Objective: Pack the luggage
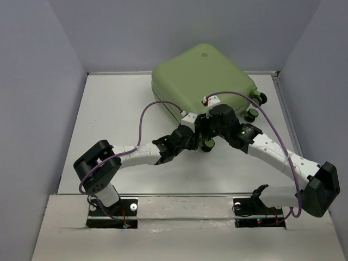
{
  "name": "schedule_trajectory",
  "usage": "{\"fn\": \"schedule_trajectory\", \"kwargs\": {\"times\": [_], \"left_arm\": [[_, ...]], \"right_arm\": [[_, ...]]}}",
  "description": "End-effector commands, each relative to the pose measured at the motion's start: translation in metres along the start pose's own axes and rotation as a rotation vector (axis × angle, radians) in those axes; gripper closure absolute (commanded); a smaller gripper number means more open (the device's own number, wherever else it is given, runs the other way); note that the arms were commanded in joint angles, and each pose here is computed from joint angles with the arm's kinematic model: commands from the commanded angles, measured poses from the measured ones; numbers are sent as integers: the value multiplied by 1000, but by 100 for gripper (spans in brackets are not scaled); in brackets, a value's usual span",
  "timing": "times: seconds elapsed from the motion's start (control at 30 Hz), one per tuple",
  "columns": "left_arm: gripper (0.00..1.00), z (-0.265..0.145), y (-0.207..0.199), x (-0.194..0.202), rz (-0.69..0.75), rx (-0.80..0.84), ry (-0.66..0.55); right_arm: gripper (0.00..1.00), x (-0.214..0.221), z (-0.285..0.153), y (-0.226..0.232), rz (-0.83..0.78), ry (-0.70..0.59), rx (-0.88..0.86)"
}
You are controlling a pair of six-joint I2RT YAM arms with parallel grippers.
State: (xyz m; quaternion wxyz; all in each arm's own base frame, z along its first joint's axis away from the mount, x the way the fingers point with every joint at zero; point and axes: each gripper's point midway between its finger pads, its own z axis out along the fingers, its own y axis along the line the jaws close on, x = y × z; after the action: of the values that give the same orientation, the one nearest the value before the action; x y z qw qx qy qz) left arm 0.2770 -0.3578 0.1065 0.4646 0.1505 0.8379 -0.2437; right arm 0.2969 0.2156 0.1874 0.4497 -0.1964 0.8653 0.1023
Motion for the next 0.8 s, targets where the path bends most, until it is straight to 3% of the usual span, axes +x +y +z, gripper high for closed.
{"fn": "schedule_trajectory", "kwargs": {"times": [0.0, 0.03, 0.1, 0.13, 0.2, 0.53, 0.67, 0.77], "left_arm": [[44, 4, 8, -58, -35, -85, -185], [45, 4, 8, -60, -33, -86, -188], [65, 6, 9, -63, -19, -98, -197], [80, 7, 10, -64, -10, -104, -199], [94, 6, 16, -66, 0, -137, -206], [94, -23, 102, -49, -84, -344, -190], [94, -34, 145, -59, -164, -429, -226], [94, -35, 156, -65, -198, -443, -235]], "right_arm": [[93, 14, -8, -2, 20, 28, -10], [93, 15, -7, -1, 21, 30, -14], [93, 17, -7, -1, 24, 32, -15], [93, 17, -8, -1, 24, 30, -12], [93, 20, -8, -4, 22, 34, 1], [93, 35, -24, -11, 58, 20, 11], [93, 47, -24, -6, 70, 46, -16], [93, 53, -23, -4, 77, 61, -29]]}}
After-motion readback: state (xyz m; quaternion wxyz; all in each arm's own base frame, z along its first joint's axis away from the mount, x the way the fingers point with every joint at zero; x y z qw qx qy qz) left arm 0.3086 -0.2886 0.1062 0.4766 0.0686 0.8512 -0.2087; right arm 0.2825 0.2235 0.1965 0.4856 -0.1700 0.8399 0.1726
